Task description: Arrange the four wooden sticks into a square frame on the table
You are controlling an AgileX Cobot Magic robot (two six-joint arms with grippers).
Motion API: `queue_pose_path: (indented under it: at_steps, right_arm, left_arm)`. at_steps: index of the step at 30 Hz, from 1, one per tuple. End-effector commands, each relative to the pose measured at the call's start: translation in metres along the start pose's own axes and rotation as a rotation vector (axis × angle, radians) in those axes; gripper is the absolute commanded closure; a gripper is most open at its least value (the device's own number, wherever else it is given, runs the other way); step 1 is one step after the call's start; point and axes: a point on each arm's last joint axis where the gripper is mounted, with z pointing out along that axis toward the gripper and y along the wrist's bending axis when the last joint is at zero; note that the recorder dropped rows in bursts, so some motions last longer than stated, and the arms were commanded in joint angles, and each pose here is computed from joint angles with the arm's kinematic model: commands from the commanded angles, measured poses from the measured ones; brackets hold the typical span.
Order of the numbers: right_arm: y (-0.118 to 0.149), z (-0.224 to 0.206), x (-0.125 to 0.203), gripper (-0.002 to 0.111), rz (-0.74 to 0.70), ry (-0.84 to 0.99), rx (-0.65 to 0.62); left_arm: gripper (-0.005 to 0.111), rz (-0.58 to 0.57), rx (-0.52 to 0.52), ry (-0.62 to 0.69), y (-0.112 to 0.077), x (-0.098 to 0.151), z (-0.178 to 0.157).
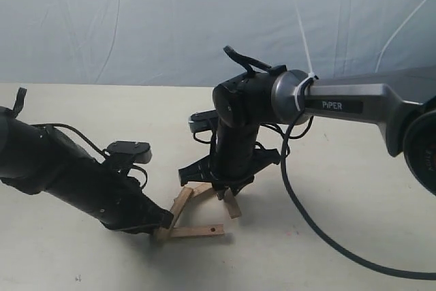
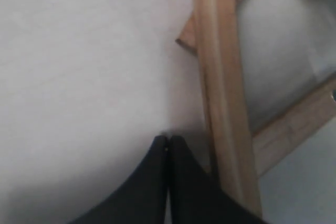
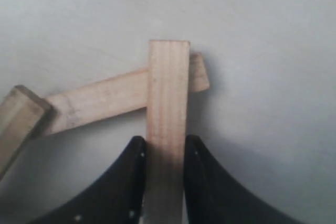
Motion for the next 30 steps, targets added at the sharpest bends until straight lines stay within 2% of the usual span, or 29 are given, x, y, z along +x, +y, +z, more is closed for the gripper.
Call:
queue_pose_path:
  at_steps: [1,12,16,20,23,27,30]
  right_arm:
    - [0.0,-0.004,-0.005,0.109,0.018,-0.034,-0.027]
    - [0.007,-0.003,-0.003,0.109,0.089,-0.016,-0.096]
    - [0.006,-0.003,-0.003,0.109,0.086,-0.013,-0.09]
    - [0.005,-0.003,-0.005,0.109,0.113,-0.031,-0.085]
    - [-0.006,-0.003,-0.005,0.109,0.104,-0.016,-0.03]
    - [-0.012,-0.002,-0.008,0.109,0.115,-0.022,-0.023]
    - [-0.012,-0.002,-0.009,0.109,0.115,-0.034,-0.028]
  left_arm:
    - [0.107,-0.013,0.053,0.029,-0.003,0.005,0.003]
    - [0.107,-0.068,0.005,-0.037,0.002,-0.002,0.003]
    - [0.107,-0.057,-0.007,-0.038,0.006,-0.003,0.001]
    - [0.107,-0.095,-0.034,-0.066,0.015,-0.006,-0.002]
    - [0.107,-0.062,-0.02,-0.074,0.017,-0.008,-0.017]
    - [0.107,-0.04,0.112,0.004,0.002,-0.003,-0.028]
    - [0.107,0.01,0.114,0.033,-0.011,0.0,-0.018]
